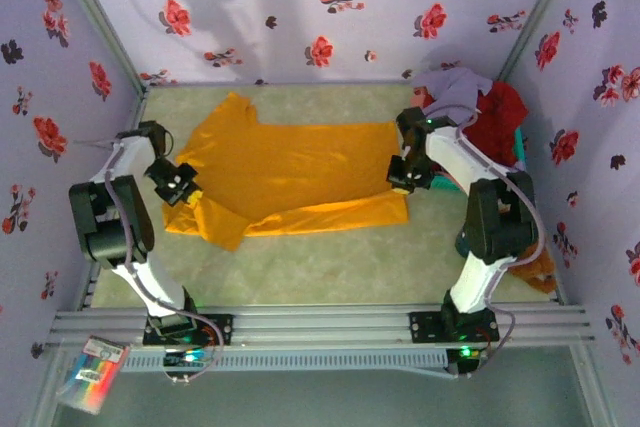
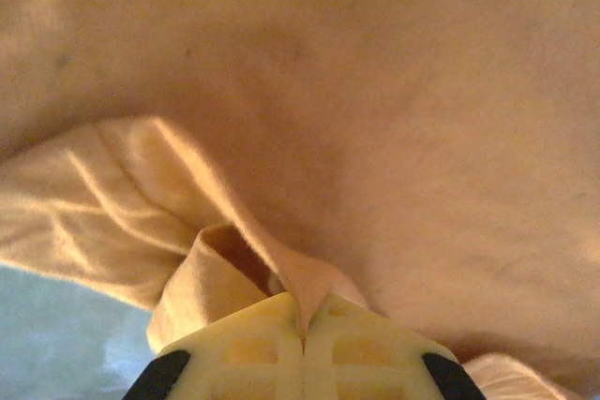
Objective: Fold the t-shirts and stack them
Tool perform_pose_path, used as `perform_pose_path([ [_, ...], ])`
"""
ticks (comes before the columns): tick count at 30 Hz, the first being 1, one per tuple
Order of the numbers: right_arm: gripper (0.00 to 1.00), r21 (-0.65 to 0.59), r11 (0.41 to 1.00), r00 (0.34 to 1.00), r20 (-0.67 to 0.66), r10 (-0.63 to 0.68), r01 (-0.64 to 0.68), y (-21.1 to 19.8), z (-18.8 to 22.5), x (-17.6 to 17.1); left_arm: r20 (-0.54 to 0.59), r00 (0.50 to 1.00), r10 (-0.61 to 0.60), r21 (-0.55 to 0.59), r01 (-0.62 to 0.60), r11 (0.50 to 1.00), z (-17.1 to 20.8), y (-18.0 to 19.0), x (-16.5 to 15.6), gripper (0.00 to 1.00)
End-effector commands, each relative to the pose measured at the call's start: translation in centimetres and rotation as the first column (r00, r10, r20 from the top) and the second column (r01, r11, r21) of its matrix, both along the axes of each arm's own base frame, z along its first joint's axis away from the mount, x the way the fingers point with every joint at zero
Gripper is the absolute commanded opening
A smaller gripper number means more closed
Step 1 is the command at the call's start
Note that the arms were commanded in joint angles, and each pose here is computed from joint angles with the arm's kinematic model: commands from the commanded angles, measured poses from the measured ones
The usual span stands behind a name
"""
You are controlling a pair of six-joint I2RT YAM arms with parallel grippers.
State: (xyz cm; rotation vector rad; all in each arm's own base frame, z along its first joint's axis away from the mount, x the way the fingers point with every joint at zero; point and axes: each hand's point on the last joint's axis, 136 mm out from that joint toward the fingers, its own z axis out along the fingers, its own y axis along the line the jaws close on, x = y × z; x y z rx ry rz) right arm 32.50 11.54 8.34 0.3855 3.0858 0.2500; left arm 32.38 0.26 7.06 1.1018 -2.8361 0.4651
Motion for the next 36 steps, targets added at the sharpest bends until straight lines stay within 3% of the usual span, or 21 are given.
perform_pose_path([
  [1, 0.0, -0.068, 0.998, 1.0, 0.017, -0.002, 0.003, -1.3, -0.5, 1.2, 0.025, 1.0, -0.018, -0.031, 0.019, 0.999, 0.3, 0.5, 1.7, 0.0],
  [7, 0.0, -0.116, 0.993, 1.0, 0.014, -0.028, 0.029, -2.3, -1.5, 1.9, 0.04, 0.999, -0.023, -0.023, 0.024, 0.999, 0.5, 1.0, 3.4, 0.0],
  [19, 0.0, -0.039, 0.997, 0.994, 0.083, -0.066, 0.07, -1.9, -2.1, 4.1, 0.052, 0.998, 0.034, -0.049, -0.031, 0.998, -1.0, 1.8, 4.7, 0.0],
  [20, 0.02, -0.007, 0.999, 0.993, 0.107, -0.053, 0.054, -1.3, -2.0, 4.5, 0.057, 0.998, 0.035, -0.067, -0.032, 0.997, -1.1, 1.6, 5.1, 0.0],
  [21, 0.11, 0.027, 0.999, 0.991, 0.125, -0.045, 0.042, -0.7, -2.1, 4.7, 0.063, 0.997, 0.037, -0.09, -0.031, 0.995, -1.1, 1.3, 5.6, 0.01],
  [23, 0.23, 0.046, 0.998, 0.988, 0.152, -0.039, 0.032, -0.4, -1.5, 4.9, 0.063, 0.998, 0.031, -0.112, -0.023, 0.993, -1.0, 1.1, 6.3, 0.14],
  [26, 0.38, 0.042, 0.999, 0.981, 0.194, -0.026, 0.018, -0.5, 0.3, 4.9, 0.059, 0.998, 0.019, -0.09, -0.014, 0.996, -0.3, 1.9, 6.7, 0.45],
  [32, 0.49, 0.042, 0.999, 0.969, 0.246, 0.006, -0.016, 0.3, 3.8, 3.4, 0.092, 0.996, 0.017, -0.028, -0.015, 1.0, 1.9, 3.1, 5.4, 0.57],
  [36, 0.54, 0.066, 0.996, 0.97, 0.237, 0.049, -0.067, 2.8, 4.5, 1.3, 0.083, 0.996, 0.016, -0.026, -0.014, 1.0, 1.5, 2.6, 3.3, 0.58],
])
